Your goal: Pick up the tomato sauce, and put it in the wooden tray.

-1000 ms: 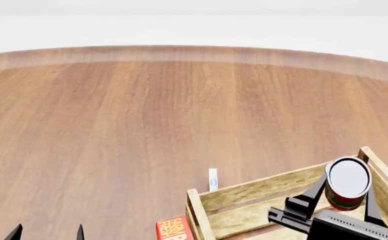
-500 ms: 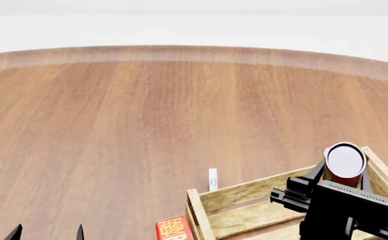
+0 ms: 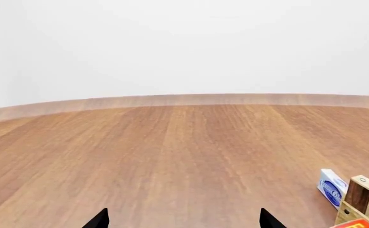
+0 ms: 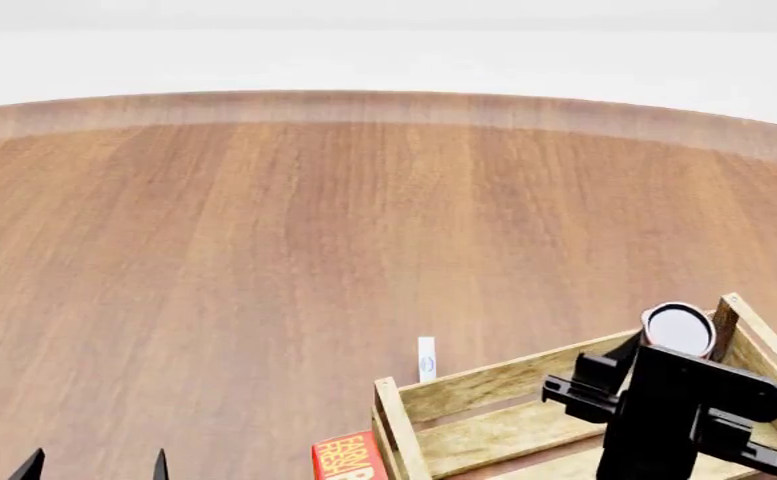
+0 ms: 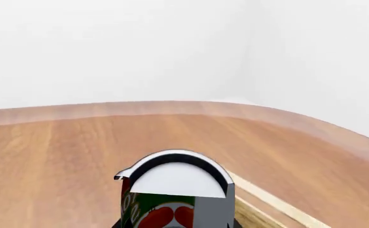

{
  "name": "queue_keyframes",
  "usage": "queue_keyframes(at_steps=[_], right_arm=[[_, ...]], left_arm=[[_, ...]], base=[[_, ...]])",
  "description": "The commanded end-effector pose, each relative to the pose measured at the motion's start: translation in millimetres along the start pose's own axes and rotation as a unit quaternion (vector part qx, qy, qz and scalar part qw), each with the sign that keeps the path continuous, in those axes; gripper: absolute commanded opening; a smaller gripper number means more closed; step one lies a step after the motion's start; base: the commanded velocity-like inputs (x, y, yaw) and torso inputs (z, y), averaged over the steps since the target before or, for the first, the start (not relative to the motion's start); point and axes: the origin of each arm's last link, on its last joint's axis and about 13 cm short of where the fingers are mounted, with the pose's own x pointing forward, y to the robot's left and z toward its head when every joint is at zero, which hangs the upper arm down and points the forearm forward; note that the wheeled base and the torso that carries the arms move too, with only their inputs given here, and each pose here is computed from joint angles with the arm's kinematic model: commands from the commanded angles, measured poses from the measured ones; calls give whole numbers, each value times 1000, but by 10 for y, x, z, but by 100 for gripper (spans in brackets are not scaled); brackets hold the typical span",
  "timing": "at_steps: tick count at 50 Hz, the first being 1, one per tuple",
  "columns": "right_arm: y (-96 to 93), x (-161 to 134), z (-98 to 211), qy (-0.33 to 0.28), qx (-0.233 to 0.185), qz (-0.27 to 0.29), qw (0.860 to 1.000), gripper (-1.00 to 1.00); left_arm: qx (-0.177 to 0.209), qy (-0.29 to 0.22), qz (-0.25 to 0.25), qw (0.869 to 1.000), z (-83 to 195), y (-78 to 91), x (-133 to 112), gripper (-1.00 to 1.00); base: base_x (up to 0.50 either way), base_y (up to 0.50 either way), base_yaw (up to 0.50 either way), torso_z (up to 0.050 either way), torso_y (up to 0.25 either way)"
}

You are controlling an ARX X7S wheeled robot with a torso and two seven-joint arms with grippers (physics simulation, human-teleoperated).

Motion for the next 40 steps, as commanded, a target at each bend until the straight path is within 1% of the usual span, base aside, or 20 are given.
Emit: queue_keyframes(at_steps=[1,11,23,24,28,29,33,36,40], right_arm=[[19,65,-84,27,-5,8,1000,-100],[28,74,-188,71,0,22,997,-100],[38,26,-252,91,-5,25,996,-100],[38,27,-251,95,3,28,995,-100],[42,22,-261,108,2,35,994,-100],[45,18,-267,118,6,44,992,-100],[36,14,-279,135,12,49,990,-100],[21,15,-286,164,25,51,985,-100],[11,13,-293,174,32,55,983,-100]], left_arm=[[1,0,0,1000,4,-2,-3,100],[1,0,0,1000,10,-5,0,100],[1,-1,-1,1000,-11,-1,9,100],[1,-1,-1,1000,-12,-1,9,100],[1,-1,-1,1000,-11,-1,8,100],[1,-1,0,1000,-14,-1,8,100],[1,-1,0,1000,-15,-1,5,100],[1,-1,-1,1000,-22,1,11,100],[1,-1,0,1000,-21,1,10,100]], base=[[0,0,0,0,0],[0,0,0,0,1],[0,0,0,0,0],[0,0,0,0,0],[0,0,0,0,0],[0,0,0,0,0],[0,0,0,0,0],[0,0,0,0,0],[0,0,0,0,2]])
